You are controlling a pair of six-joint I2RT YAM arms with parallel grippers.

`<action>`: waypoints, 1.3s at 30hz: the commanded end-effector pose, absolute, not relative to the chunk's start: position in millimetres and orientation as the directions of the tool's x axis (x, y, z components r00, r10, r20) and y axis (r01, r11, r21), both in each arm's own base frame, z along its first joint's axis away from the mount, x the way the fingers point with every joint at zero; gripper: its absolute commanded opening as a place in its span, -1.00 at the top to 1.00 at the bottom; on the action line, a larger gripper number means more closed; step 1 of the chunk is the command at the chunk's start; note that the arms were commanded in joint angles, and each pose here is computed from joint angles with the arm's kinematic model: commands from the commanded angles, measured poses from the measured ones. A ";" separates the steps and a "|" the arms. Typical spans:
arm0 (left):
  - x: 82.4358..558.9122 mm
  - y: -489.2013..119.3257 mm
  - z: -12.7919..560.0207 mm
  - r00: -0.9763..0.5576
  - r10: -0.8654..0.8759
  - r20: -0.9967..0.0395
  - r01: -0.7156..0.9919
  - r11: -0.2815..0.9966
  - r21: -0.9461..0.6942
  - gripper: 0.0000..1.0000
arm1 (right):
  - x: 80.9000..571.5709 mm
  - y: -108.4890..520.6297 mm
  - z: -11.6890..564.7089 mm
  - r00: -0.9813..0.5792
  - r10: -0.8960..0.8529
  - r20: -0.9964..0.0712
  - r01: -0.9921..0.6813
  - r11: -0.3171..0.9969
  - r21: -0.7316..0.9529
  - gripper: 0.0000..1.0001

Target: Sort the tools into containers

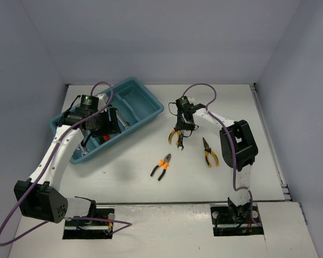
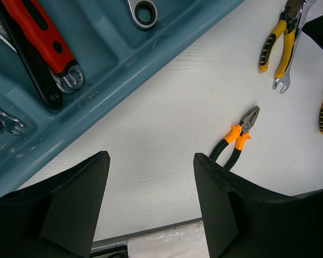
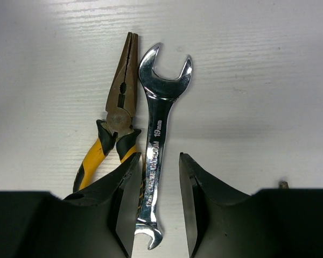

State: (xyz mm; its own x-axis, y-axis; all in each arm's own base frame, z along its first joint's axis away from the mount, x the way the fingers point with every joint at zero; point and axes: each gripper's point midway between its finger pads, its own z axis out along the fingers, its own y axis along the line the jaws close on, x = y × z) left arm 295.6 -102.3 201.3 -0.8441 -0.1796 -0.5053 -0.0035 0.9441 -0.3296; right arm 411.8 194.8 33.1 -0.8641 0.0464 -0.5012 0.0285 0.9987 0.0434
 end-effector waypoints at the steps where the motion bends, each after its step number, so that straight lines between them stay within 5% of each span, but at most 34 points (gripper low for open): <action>1: 297.4 -105.6 216.7 -0.812 -0.182 -0.554 0.026 0.938 -0.346 -0.21 | 429.2 195.9 48.3 -0.833 0.067 -0.549 0.048 0.998 0.049 0.39; 12: 296.7 -107.0 212.5 -0.821 -0.180 -0.541 0.026 0.937 -0.350 -0.21 | 408.3 193.1 10.3 -0.884 0.045 -0.466 0.035 0.999 0.031 0.43; 22: 297.9 -110.6 215.4 -0.819 -0.171 -0.547 0.042 0.934 -0.354 -0.21 | 330.0 158.4 -15.8 -0.944 0.012 -0.330 0.028 0.999 -0.043 0.96; 30: 303.0 -119.6 219.6 -0.820 -0.146 -0.553 0.075 0.931 -0.357 -0.21 | 256.4 164.4 -12.9 -0.956 -0.160 -0.244 -0.165 0.986 0.001 0.99; 39: 305.3 -131.4 217.9 -0.830 -0.117 -0.545 0.103 0.929 -0.356 -0.21 | 208.1 163.7 -26.4 -0.981 -0.137 -0.140 -0.140 0.990 0.011 0.79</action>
